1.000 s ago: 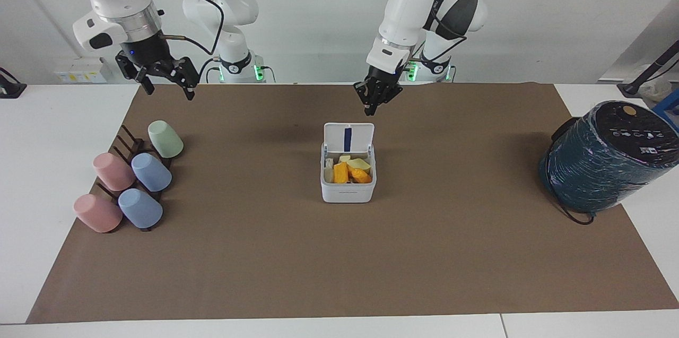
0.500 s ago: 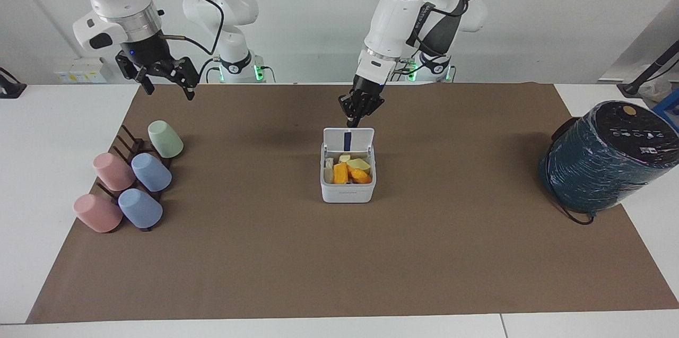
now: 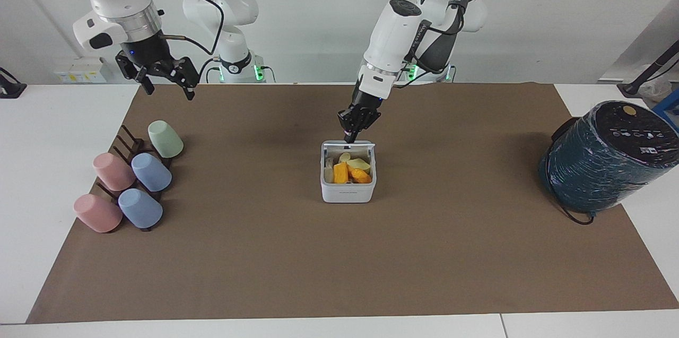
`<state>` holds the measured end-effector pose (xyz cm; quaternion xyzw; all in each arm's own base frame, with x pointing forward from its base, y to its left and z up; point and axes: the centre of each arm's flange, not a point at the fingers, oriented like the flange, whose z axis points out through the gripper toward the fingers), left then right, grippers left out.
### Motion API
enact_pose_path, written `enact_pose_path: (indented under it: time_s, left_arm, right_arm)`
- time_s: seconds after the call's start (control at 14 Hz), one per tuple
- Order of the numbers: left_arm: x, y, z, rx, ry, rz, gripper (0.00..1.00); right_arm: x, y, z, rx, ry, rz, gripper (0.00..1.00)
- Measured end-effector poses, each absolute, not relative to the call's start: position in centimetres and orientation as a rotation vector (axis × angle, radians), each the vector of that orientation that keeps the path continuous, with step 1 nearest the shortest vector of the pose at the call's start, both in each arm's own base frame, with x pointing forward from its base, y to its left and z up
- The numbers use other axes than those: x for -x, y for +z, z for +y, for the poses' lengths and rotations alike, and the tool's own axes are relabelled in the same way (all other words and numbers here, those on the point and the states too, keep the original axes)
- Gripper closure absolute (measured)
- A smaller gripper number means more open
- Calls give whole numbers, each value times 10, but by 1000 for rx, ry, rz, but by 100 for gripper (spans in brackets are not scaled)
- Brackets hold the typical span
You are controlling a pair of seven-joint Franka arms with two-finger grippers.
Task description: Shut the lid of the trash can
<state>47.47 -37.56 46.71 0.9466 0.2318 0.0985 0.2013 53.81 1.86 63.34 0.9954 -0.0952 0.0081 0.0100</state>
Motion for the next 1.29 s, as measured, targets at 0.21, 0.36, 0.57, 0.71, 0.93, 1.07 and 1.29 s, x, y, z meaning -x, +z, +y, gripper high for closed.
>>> enact_pose_path:
  time_s: [0.21,0.36,0.57,0.71,0.93,1.07,1.29]
  left_arm:
    - [-479,463,-376,-2626,292,654,89]
    - [-484,457,-376,-2611,306,661,91]
    - [-490,450,-374,-2601,316,671,93]
    - [-494,444,-374,-2588,329,678,95]
    - [-499,430,-375,-2582,333,685,97]
    - [-501,423,-376,-2582,331,689,99]
    - [-505,415,-376,-2584,326,697,99]
  right_arm:
    - [-538,633,19,-3107,25,-297,0]
    - [-538,633,19,-3107,25,-297,0]
    - [-538,633,19,-3107,25,-297,0]
    - [-538,633,19,-3107,25,-297,0]
    - [-538,633,19,-3107,25,-297,0]
    - [-538,633,19,-3107,25,-297,0]
    - [-538,633,19,-3107,25,-297,0]
